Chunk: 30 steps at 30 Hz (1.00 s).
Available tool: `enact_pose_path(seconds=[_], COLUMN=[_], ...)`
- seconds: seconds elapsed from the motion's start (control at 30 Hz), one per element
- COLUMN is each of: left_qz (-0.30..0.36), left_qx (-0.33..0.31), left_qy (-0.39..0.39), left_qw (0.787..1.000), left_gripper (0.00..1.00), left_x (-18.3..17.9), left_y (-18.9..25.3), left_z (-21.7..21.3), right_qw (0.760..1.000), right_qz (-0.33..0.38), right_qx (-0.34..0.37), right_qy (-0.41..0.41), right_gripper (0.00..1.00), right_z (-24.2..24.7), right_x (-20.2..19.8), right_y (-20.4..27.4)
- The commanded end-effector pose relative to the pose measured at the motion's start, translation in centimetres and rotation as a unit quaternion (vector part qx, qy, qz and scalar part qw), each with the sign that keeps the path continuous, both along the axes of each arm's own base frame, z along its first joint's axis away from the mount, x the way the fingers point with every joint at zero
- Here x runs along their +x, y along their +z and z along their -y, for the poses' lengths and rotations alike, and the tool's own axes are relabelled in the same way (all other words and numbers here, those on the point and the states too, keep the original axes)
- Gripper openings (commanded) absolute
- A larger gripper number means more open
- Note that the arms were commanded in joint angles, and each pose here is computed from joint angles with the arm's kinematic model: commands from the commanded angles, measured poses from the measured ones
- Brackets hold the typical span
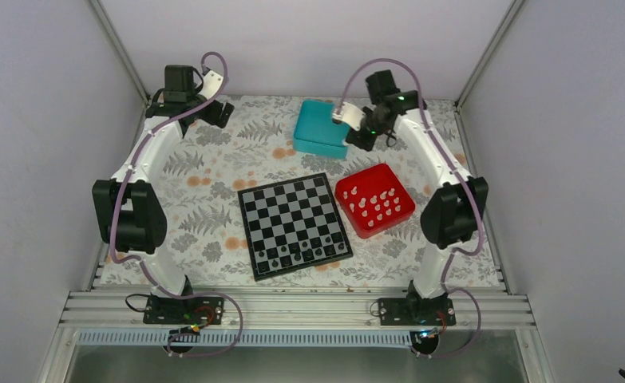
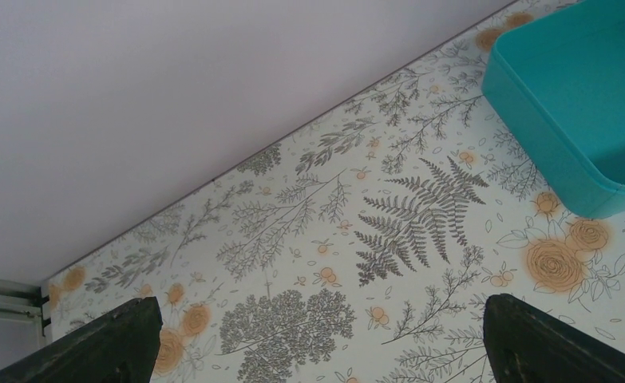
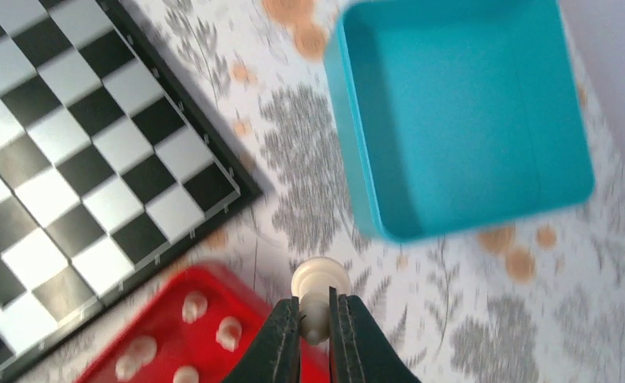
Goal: Set up the chess pieces on the board
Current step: Pick up the chess piece from the storage box, then place the chess piece on the chessboard.
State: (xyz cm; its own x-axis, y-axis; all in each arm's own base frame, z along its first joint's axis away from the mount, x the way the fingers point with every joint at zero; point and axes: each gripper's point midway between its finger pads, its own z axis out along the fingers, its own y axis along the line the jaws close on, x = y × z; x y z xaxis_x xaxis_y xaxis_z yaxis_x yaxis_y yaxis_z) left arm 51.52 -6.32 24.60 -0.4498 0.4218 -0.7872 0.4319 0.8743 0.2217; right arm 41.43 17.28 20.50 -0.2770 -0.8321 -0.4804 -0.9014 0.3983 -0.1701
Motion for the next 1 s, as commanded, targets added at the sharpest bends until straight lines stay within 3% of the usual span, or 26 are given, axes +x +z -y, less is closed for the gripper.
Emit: enact_pose_path(seconds=[0.0,0.37,0.97], left_qz=[0.029,0.032,0.018], left_qx=[0.006,0.011,0.001], left_qy=[-0.011,-0.009,-0.023], left_qw=[1.0,0.999,1.0], left_gripper=[1.0,1.0,1.0], left_x=[-0.2,-0.8,-1.6], left_y=[2.5,2.9,1.7], left_z=[0.2,-0.1,0.5], right_qw=[0.997,0.985,0.971], right_qz=[-0.028,-0.08,-0.15], right_qx=[-0.001,-0.006,-0.032], right_qy=[0.067,0.15,0.186], right_gripper=[0.05,0.05,0.07], right_z=[-5.3,-13.1,-15.4], right_x=[-0.4,-1.5,-4.9], right_y=[-1.0,-6.6,-13.0])
